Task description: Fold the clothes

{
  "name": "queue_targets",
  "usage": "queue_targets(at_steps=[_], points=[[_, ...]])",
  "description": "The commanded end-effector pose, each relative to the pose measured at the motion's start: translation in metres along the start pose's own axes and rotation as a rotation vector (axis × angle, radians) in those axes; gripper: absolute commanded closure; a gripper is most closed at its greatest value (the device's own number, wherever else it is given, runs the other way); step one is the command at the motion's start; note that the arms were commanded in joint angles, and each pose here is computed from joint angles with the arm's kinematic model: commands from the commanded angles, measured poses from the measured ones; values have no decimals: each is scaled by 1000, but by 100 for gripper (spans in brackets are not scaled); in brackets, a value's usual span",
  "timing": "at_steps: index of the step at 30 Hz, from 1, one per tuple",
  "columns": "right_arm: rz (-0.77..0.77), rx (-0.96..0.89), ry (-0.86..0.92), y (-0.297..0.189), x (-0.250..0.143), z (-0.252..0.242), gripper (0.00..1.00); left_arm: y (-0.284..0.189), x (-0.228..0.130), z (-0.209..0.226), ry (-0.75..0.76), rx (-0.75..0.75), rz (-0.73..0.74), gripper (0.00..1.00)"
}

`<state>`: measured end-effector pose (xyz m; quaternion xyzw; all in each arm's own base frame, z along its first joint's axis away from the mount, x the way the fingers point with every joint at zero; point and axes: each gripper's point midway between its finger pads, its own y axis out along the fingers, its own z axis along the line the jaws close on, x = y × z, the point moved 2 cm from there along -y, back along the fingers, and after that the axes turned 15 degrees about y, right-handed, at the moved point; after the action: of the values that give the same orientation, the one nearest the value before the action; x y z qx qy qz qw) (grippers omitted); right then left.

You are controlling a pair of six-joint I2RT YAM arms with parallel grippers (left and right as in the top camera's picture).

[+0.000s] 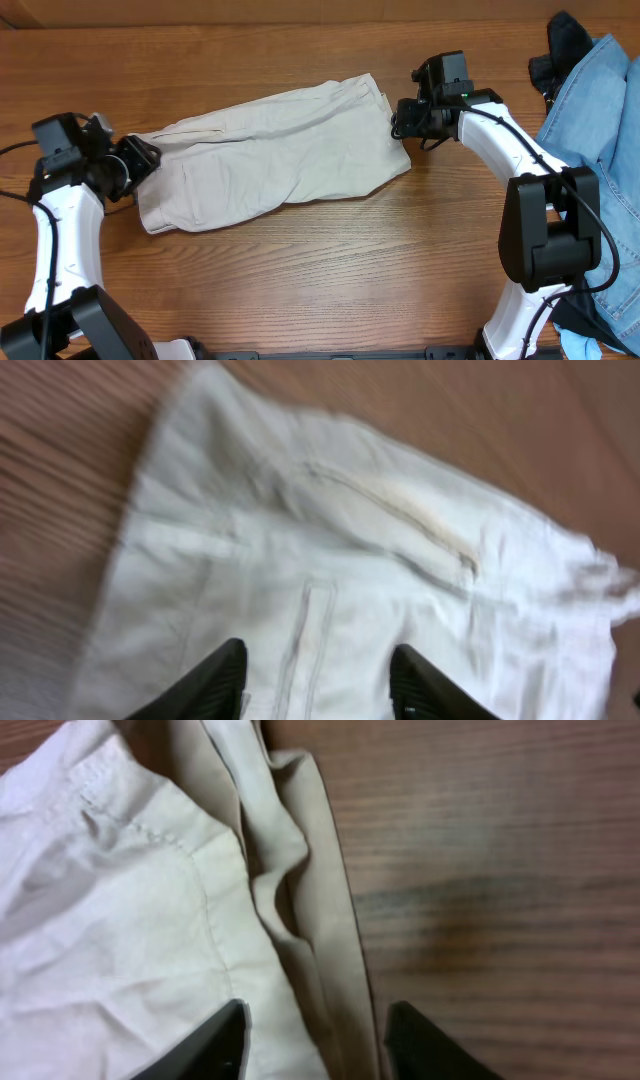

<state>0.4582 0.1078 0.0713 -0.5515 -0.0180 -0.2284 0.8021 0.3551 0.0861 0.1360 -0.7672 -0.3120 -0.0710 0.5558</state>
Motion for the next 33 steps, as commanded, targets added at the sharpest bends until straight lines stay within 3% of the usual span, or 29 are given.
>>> queue_targets(at_steps=[1,10,22,25,26,28,33], points=[[-21,0,-7,-5,8,3,35,9,-14,-20,120,-37,60,49],[110,17,-53,0,-19,0,11,46,-52,-37,220,32,215,48],[282,91,-98,29,-57,-7,13,67,-81,-23,194,74,357,45],[306,79,-89,30,-62,-10,41,69,-85,-21,189,77,376,44],[314,76,-90,30,-64,-11,66,69,-86,-21,188,77,379,43],[338,66,-95,28,-69,-14,96,68,-87,-20,189,84,383,41],[465,-4,-45,16,-96,-28,96,64,-91,-7,196,171,410,38]])
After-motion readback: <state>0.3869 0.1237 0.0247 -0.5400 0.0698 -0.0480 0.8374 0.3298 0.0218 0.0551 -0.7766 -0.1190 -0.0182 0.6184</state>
